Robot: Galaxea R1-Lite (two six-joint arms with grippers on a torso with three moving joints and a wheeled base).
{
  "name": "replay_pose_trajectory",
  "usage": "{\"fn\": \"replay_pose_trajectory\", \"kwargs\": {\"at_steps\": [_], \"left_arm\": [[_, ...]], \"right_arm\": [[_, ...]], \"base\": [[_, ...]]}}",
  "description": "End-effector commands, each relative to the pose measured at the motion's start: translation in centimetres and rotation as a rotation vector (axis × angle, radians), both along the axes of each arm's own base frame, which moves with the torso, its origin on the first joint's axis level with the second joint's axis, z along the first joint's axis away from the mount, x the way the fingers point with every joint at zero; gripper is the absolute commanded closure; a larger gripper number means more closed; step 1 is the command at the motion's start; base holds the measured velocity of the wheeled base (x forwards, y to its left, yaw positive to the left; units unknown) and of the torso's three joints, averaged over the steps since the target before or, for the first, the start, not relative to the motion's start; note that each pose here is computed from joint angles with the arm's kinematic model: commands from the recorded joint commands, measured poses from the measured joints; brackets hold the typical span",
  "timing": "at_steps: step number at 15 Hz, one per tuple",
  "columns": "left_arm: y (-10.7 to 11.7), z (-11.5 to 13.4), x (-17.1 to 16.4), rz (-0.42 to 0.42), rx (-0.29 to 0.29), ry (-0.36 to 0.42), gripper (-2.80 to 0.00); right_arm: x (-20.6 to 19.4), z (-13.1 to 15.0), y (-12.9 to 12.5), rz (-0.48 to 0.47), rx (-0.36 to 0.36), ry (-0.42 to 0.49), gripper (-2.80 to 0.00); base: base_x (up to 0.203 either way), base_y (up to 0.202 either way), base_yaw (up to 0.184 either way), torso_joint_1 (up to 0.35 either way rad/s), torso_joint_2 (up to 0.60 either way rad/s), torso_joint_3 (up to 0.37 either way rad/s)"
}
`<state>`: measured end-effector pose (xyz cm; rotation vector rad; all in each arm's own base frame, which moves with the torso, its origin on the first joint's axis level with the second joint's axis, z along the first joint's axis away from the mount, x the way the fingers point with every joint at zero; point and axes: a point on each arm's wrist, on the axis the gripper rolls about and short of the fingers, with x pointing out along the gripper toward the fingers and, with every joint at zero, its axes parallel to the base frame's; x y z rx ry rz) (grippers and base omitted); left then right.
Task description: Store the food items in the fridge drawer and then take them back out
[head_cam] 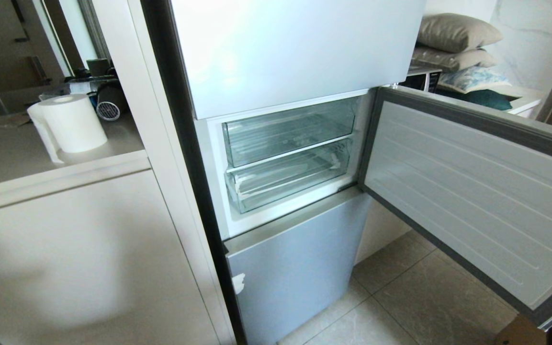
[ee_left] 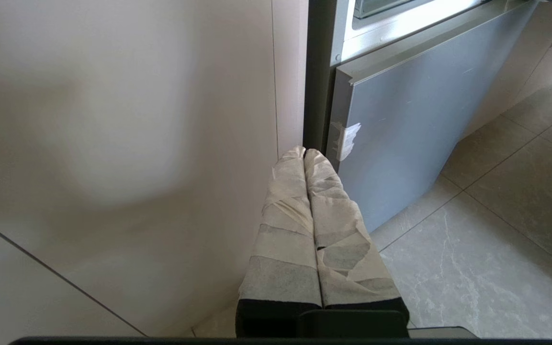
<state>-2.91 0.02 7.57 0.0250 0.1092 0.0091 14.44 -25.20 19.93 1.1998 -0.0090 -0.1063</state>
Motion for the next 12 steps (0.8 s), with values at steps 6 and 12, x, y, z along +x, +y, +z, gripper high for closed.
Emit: {"fn": "replay_pose_trajectory", "kwargs": {"at_steps": [6,12], "left_arm": [[0.0,0.0,0.0,0.0,0.0,0.003,0.0],[0.0,0.0,0.0,0.0,0.0,0.003,0.0]], "right_arm": [[-2.1,9.3,3.1,0.017,-0.118,-0.278,0.0],[-0.6,6.4,1.3,-0.455,-0.215,-0.171,0.0]], "base": [[0.0,0.0,0.0,0.0,0.0,0.0],[0.0,0.0,0.0,0.0,0.0,0.0]]}}
